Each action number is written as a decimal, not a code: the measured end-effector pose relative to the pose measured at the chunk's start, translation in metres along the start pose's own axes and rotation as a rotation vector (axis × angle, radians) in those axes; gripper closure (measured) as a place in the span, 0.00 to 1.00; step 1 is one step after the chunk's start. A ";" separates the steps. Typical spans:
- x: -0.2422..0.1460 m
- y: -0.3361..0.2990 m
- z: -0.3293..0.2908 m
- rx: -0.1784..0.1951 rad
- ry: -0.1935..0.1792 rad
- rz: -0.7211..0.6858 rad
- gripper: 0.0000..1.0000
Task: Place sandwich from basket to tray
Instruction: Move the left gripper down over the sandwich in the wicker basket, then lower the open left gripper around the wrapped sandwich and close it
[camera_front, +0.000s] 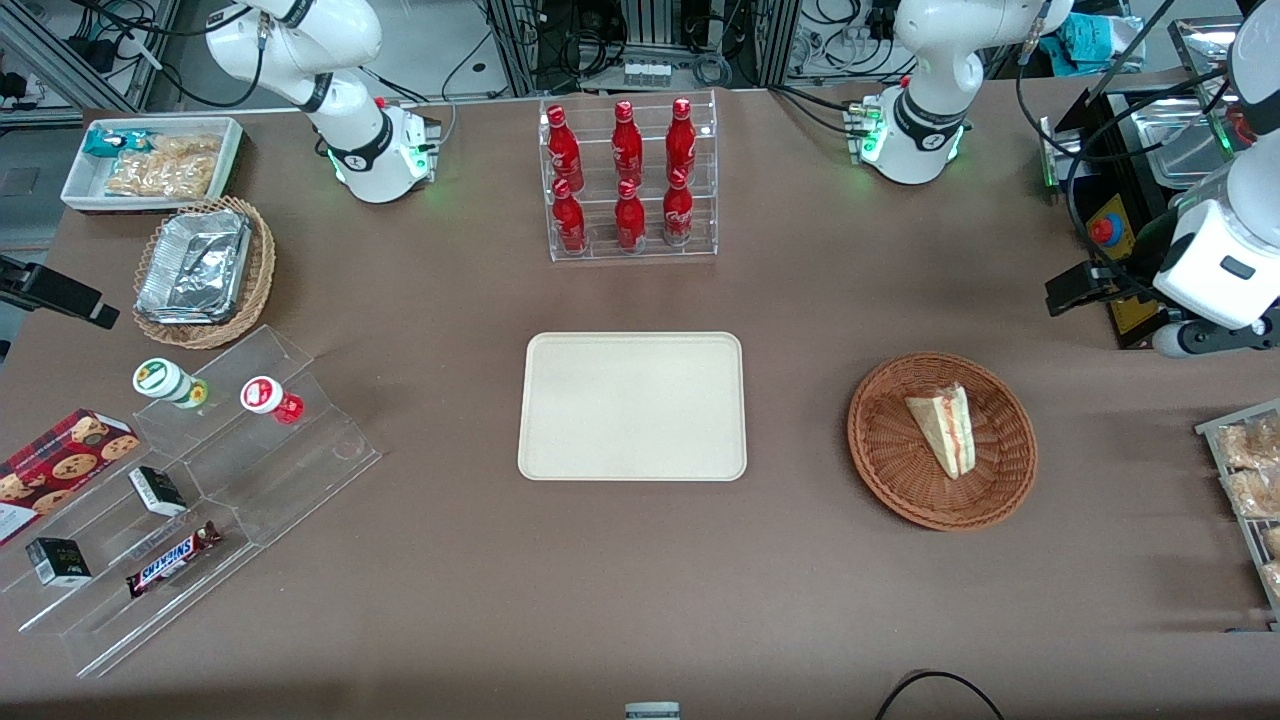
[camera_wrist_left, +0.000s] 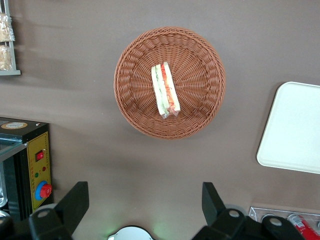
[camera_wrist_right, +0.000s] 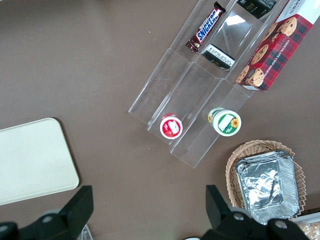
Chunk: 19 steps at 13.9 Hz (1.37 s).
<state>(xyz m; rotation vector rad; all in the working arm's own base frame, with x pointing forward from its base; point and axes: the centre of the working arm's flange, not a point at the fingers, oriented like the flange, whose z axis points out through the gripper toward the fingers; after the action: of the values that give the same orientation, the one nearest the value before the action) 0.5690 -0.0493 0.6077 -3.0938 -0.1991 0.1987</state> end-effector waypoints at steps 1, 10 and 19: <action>0.000 0.000 0.000 0.000 0.000 0.000 0.00; 0.039 -0.013 0.063 -0.006 -0.111 -0.030 0.00; 0.092 0.004 0.273 -0.047 -0.107 -0.342 0.00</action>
<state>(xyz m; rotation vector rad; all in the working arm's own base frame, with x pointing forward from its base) 0.6243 -0.0344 0.3259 -3.0308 -0.7376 0.3502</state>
